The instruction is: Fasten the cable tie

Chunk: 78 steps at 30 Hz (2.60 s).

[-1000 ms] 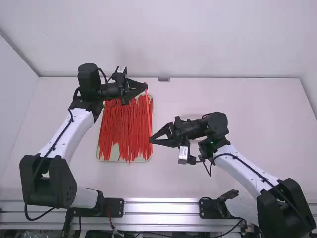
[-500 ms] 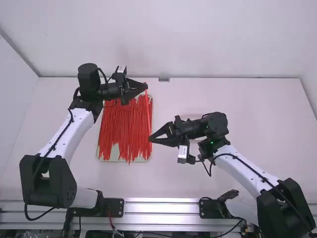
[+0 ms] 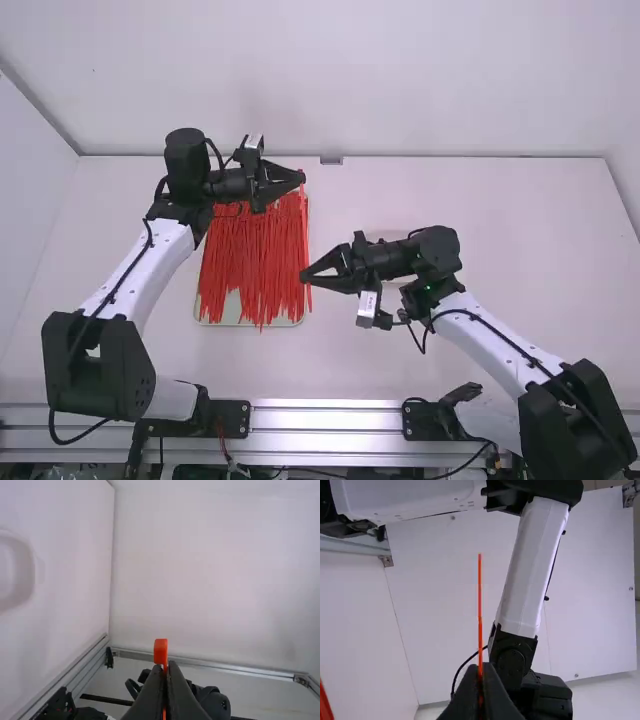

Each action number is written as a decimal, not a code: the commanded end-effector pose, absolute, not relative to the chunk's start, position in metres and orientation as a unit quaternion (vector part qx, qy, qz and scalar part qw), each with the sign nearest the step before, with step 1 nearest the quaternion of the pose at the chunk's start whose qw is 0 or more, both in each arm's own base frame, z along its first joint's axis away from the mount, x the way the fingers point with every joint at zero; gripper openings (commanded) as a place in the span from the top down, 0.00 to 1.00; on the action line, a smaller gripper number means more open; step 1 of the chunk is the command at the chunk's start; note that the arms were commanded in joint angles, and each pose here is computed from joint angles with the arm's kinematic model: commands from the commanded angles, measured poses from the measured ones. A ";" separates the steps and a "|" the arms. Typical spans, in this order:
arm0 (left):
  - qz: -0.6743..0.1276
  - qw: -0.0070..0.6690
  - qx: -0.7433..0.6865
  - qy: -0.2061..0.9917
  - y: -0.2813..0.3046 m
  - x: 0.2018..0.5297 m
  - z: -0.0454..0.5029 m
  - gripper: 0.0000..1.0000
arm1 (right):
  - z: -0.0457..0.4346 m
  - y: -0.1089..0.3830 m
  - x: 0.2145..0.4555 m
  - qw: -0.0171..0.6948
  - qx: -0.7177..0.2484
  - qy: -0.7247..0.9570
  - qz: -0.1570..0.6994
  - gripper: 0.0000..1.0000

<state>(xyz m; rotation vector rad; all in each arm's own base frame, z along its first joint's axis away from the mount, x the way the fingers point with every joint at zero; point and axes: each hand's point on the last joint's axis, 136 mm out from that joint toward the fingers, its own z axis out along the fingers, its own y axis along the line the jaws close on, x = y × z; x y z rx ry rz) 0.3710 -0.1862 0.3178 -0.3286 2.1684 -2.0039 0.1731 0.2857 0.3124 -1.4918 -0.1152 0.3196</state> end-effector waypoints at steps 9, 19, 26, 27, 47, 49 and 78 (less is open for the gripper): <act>-0.672 0.107 -0.067 0.729 -0.190 0.366 0.323 0.98 | 0.314 0.285 0.173 0.724 -0.673 -0.044 0.143 1.00; -0.658 0.183 0.015 0.731 -0.190 0.367 0.325 0.99 | 0.327 0.286 0.185 0.730 -0.654 0.048 0.193 1.00; -0.663 0.194 0.047 0.722 -0.191 0.363 0.333 0.99 | 0.319 0.288 0.187 0.717 -0.660 0.071 0.212 1.00; -0.663 0.195 0.046 0.721 -0.191 0.363 0.333 0.99 | 0.319 0.288 0.187 0.717 -0.660 0.073 0.213 1.00; -0.652 0.228 0.083 0.718 -0.191 0.362 0.332 0.99 | 0.313 0.286 0.182 0.691 -0.664 0.102 0.267 1.00; -0.652 0.227 0.083 0.719 -0.191 0.362 0.332 0.99 | 0.312 0.286 0.184 0.690 -0.664 0.105 0.266 1.00; -0.587 0.415 0.307 0.624 -0.193 0.352 0.368 0.99 | 0.400 0.270 0.216 0.648 -0.364 0.373 0.556 1.00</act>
